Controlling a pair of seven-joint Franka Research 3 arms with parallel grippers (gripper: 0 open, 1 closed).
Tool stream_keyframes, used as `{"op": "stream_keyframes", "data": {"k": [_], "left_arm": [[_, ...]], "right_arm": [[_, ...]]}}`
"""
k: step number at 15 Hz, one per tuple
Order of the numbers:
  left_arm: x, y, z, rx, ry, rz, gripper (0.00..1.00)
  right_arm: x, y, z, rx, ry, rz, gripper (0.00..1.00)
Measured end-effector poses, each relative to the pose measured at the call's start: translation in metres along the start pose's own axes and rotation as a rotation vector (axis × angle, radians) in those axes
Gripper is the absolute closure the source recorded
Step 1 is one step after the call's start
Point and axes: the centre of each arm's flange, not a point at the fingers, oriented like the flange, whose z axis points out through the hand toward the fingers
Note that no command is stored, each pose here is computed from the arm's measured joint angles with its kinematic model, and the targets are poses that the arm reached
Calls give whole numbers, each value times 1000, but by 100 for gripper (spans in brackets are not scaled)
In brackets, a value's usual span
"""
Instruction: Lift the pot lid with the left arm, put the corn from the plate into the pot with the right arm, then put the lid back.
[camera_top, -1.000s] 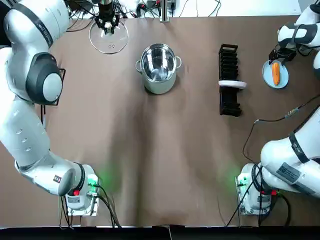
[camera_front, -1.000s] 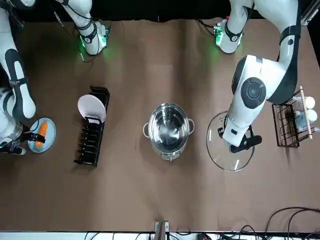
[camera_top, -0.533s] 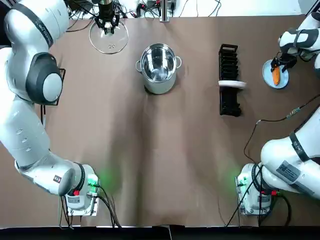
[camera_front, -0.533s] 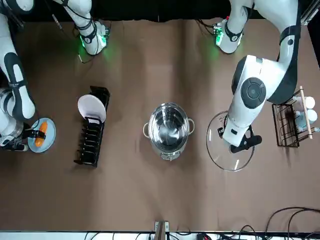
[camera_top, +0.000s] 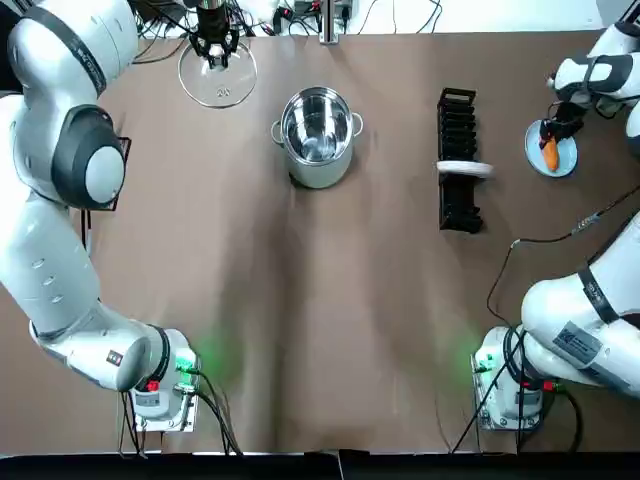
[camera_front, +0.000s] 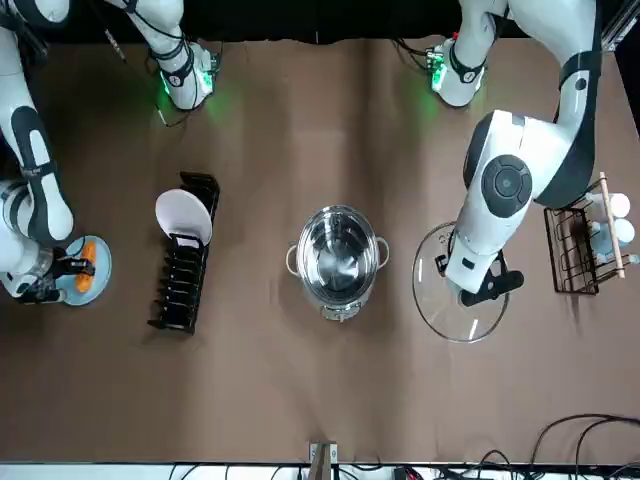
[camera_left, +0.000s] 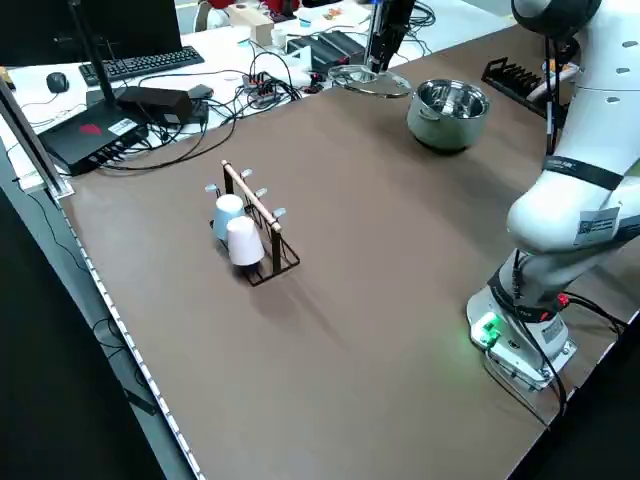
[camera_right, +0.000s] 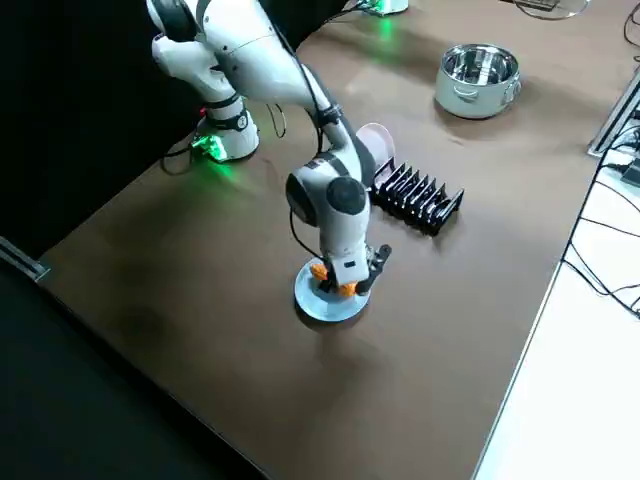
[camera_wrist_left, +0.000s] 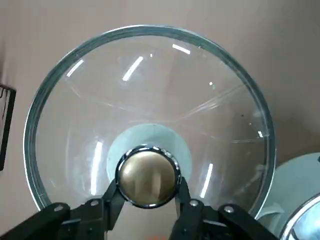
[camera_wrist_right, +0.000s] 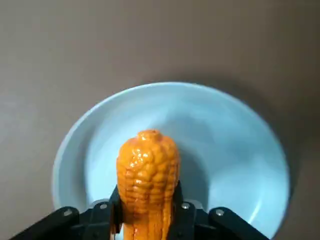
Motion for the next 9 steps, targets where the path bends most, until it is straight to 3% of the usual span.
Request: {"op": "stream_keyframes", "data": {"k": [3,6,7,8,9], "left_arm": [[0,0,0,0,0,0,53],[0,0,0,0,0,0,53],[0,0,0,0,0,0,53],[0,0,0,0,0,0,53],[0,0,0,0,0,0,53]], "right_arm": [[16,-32,-39,20,-95,-75,61],[25,-88,-125,26,-201,-155,61],[26,-115,-154,26,-225,-189,61],[27,-178,-199,48,-222,-252,61],[27,-211,-212,74,-216,-259,61]]}}
